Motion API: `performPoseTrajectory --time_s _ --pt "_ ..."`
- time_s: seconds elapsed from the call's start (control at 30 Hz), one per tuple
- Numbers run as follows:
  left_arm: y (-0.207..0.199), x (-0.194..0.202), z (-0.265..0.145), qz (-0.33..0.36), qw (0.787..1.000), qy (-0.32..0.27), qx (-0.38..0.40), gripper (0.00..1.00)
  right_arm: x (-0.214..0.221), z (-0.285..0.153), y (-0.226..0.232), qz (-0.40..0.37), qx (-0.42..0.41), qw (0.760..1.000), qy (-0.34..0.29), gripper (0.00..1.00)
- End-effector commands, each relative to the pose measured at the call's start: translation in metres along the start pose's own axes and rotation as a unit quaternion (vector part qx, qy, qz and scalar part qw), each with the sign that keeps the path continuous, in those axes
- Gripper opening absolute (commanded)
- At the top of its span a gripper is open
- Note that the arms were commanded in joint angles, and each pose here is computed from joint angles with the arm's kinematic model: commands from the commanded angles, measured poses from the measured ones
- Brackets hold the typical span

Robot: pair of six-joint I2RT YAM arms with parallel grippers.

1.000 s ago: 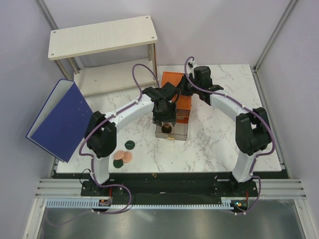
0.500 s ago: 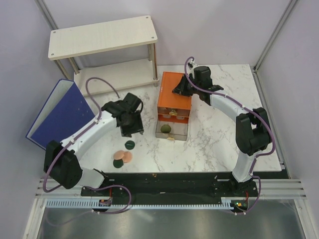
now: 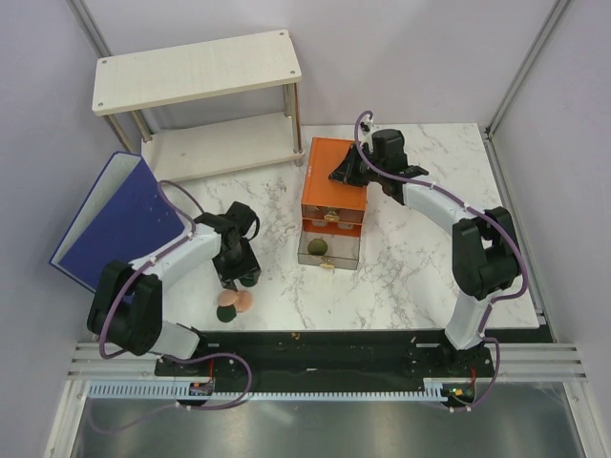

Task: Organize the makeup

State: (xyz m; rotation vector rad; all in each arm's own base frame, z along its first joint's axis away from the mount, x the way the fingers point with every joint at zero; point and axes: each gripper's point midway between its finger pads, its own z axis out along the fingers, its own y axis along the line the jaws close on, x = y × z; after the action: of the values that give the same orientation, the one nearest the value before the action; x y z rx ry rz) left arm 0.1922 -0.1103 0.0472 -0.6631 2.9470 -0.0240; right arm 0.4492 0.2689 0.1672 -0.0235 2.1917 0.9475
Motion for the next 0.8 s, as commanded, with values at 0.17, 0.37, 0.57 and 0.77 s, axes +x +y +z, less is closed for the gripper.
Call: performPoseTrajectory --time_s 0.17,0.37,0.57,0.77 --pt "-0.025 -0.029 0.030 -0.017 1.000 -0.006 -0.014 0.57 0.027 -0.006 -0.011 0.013 0.016 0.999 0.039 0.15" --pt "-0.025 -0.027 0.046 -0.010 1.000 0.006 -0.026 0.10 0.028 -0.005 -0.011 0.014 0.015 0.999 0.040 0.15" --pt "-0.031 -0.030 0.037 0.008 1.000 0.001 -0.007 0.02 0.027 -0.005 -0.011 0.014 0.016 0.999 0.039 0.15" --pt "-0.059 -0.049 -0.013 0.019 0.996 -0.061 0.069 0.02 0.026 -0.003 -0.011 0.014 0.017 0.999 0.039 0.15"
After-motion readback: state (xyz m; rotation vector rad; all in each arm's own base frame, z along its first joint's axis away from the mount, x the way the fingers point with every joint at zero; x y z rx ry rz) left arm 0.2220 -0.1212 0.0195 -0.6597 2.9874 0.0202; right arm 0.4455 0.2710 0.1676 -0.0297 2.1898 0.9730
